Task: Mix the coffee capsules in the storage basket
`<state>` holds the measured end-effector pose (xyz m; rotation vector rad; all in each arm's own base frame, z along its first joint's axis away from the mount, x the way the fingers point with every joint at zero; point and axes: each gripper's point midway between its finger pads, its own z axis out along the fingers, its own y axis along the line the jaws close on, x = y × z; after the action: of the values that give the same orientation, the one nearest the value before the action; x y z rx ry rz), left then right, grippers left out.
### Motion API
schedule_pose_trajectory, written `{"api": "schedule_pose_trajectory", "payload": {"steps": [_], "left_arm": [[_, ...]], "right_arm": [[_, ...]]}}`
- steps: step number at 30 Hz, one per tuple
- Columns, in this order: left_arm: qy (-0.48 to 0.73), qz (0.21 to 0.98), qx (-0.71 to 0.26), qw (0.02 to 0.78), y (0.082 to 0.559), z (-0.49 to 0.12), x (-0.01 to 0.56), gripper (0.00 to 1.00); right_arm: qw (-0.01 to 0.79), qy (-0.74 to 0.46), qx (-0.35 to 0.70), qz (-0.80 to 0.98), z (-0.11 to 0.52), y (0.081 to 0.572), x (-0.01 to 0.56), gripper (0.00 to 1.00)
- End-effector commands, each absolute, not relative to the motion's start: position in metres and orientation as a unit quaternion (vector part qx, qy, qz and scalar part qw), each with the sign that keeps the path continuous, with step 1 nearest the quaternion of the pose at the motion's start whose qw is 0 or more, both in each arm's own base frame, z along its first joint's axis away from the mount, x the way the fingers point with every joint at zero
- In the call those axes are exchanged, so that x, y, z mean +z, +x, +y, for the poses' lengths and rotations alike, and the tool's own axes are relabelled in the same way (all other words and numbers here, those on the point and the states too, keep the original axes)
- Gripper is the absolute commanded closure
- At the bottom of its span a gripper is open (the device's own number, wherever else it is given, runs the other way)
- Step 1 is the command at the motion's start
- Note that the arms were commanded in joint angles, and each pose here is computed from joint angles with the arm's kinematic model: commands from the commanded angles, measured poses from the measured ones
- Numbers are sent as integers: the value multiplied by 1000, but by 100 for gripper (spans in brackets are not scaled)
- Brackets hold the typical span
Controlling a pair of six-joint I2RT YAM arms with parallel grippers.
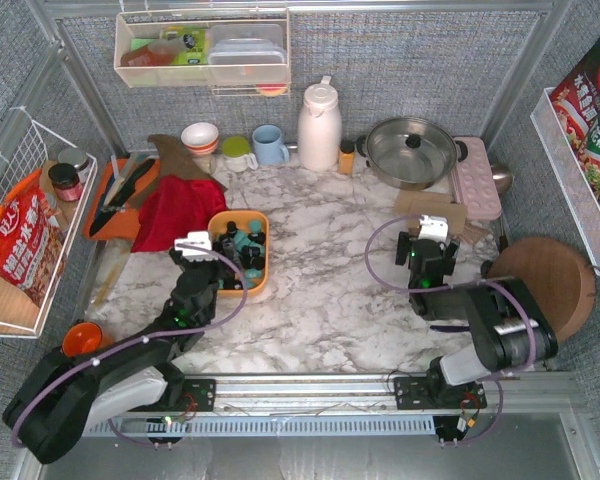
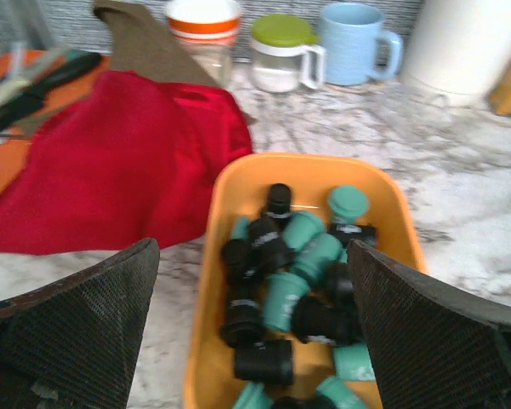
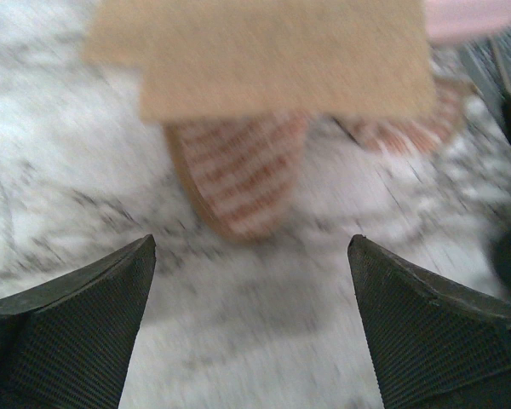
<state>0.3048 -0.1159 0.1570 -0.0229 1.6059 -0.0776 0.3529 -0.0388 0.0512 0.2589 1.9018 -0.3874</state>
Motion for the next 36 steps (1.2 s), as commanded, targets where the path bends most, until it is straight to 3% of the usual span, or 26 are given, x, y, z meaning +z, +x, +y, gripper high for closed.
{"api": "schedule_pose_trajectory", "payload": {"steps": [1, 10, 20, 28, 32, 36], "left_arm": [[-47, 694, 53, 716, 296, -73, 169, 1], [-86, 695, 178, 692, 279, -6, 137, 1], [-110, 702, 150, 688, 314, 25, 121, 1], [-40, 697, 145, 701, 349, 17, 118, 1], [-135, 662, 105, 730, 330, 53, 115, 1], [-156, 692, 113, 696, 358, 67, 104, 1]], "right_arm": [[575, 67, -89, 810, -18, 372, 55, 1], [558, 65, -86, 823, -19, 379, 52, 1], [561, 64, -84, 821, -19, 379, 52, 1], [560, 64, -84, 822, -19, 379, 52, 1], [561, 64, -84, 821, -19, 379, 53, 1], [560, 64, -84, 822, -19, 379, 52, 1]]}}
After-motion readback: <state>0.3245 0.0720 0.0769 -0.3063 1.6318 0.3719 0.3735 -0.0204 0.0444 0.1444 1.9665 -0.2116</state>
